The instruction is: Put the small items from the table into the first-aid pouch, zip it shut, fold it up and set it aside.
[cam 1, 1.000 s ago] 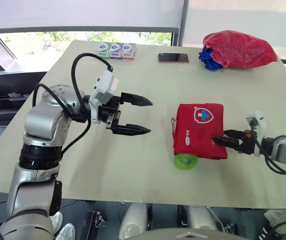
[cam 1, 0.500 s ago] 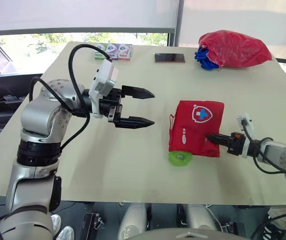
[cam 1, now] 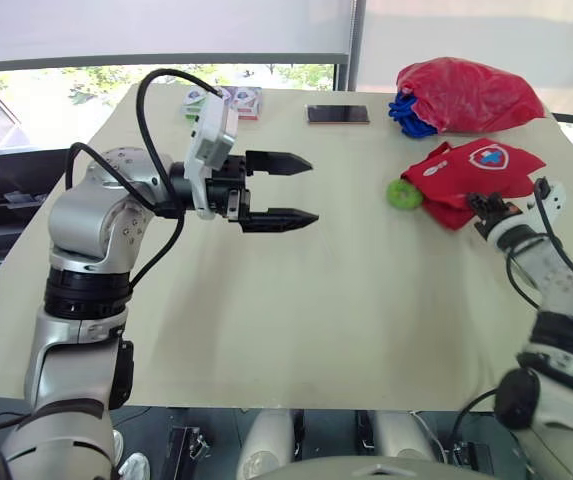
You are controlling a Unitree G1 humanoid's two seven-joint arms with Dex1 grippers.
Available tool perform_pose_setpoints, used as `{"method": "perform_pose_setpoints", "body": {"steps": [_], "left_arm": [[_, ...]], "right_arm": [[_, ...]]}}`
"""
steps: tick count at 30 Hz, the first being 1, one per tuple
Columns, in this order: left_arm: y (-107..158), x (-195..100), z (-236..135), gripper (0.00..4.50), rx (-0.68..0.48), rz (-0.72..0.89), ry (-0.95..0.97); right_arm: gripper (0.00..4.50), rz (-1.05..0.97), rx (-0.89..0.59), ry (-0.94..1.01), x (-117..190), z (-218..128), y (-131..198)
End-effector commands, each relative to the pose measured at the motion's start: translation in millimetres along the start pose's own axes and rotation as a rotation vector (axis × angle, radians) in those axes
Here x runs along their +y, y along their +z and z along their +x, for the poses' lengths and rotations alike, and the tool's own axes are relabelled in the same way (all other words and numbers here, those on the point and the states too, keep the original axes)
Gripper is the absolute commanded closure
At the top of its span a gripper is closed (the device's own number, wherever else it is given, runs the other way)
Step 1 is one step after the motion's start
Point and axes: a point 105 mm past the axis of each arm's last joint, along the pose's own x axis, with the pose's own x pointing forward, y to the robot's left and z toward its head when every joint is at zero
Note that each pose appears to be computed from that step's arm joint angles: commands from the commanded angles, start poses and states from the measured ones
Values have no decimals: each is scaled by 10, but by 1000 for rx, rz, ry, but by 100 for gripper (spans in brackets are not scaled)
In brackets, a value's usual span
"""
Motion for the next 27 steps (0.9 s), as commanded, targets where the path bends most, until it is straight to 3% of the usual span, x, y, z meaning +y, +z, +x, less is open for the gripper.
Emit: {"method": "perform_pose_setpoints", "body": {"steps": [1, 8, 9, 10, 14, 16, 17, 19, 20, 21, 22, 27], "left_arm": [[133, 62, -61, 0, -28, 48, 51], [88, 136, -112, 0, -19, 36, 132], [71, 142, -124, 0, -14, 37, 140], [55, 144, -134, 0, -9, 39, 144], [24, 109, -143, 0, -9, 45, 135], [-19, 103, -163, 0, 2, 53, 138], [-98, 136, -191, 0, 24, 60, 172], [-227, 166, -228, 0, 49, 51, 223], [-295, 147, -239, 0, 62, 42, 230], [-358, 128, -253, 0, 72, 36, 236], [-427, 107, -276, 0, 75, 31, 244], [-794, -68, -392, 0, 97, -48, 305]], "right_arm": [[445, 145, -203, -119, -108, 65, 330], [445, 209, -258, -203, -312, 121, 236], [384, 181, -243, -191, -303, 116, 199], [384, 161, -233, -180, -295, 105, 169], [227, 78, -185, -114, -228, -3, 101], [186, 18, -155, -76, -194, -116, 73], [149, -64, -129, -37, -179, -240, 66], [131, -248, -79, 31, -150, -466, 33], [72, -339, -55, 75, -122, -574, 12], [54, -402, -53, 143, -59, -682, 7], [6, -461, -45, 203, -16, -807, -5], [6, -797, 75, 415, -25, -1340, -117]]}}
